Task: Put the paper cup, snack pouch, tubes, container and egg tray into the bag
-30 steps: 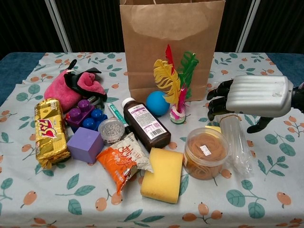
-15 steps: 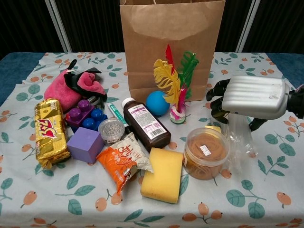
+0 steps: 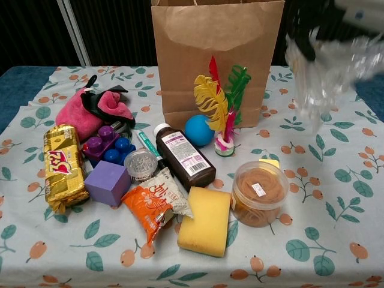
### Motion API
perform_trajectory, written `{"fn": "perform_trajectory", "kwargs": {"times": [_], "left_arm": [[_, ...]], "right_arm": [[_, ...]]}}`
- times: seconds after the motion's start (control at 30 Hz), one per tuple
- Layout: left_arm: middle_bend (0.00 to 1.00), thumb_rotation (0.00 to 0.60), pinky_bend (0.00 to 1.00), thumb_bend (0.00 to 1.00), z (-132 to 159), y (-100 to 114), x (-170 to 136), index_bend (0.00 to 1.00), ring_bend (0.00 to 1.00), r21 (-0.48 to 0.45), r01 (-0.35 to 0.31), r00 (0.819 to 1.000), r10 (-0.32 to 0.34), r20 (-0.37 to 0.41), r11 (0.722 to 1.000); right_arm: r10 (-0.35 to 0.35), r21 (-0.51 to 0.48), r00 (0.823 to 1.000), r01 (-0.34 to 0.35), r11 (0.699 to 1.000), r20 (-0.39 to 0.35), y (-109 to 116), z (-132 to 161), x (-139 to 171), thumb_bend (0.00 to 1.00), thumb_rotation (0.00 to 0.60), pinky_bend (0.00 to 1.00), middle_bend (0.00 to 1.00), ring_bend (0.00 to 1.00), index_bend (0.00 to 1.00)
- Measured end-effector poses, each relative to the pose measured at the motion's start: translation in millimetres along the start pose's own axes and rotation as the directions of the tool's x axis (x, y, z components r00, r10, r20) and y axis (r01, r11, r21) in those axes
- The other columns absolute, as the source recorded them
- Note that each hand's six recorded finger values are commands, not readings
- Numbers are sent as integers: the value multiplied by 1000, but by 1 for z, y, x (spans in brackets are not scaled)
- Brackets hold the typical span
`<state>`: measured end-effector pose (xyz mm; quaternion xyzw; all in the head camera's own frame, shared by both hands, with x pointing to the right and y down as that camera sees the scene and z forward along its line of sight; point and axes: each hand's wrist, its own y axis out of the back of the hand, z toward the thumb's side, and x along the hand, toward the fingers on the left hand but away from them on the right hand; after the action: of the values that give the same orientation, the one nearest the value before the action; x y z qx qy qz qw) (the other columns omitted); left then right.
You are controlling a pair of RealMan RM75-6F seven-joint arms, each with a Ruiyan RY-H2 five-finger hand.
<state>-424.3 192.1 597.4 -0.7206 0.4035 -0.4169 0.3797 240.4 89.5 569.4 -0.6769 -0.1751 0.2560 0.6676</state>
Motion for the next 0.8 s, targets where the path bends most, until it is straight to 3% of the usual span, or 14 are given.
{"fn": "perform_trajectory", "kwargs": {"times": [0.17,0.33,0.5,0.6,0.8], "left_arm": [[144,600,259,31,3,-1,0,97,109,-9,3,1000,-3,8,1000],[144,600,259,31,1,4,1,97,109,-6,-6,1000,6,6,1000],[144,600,259,30,-2,7,1,97,109,-7,-11,1000,11,-1,1000],[144,600,259,30,-2,8,1,97,109,-8,-10,1000,10,-3,1000],[144,600,259,30,-4,9,1,97,109,-9,-9,1000,9,-5,1000]], "right_arm": [[-165,-54,982,171,984,94,80,-11,-33,114,600,350,564,304,691],[-262,-126,940,293,948,219,126,-27,-73,124,600,351,565,304,693],[-245,-246,908,337,909,340,124,-33,-105,133,600,351,568,304,693],[-200,-356,887,361,862,416,111,-32,-122,134,600,351,569,304,693],[-76,-541,840,413,732,538,80,-27,-140,138,600,352,569,304,693]]}}
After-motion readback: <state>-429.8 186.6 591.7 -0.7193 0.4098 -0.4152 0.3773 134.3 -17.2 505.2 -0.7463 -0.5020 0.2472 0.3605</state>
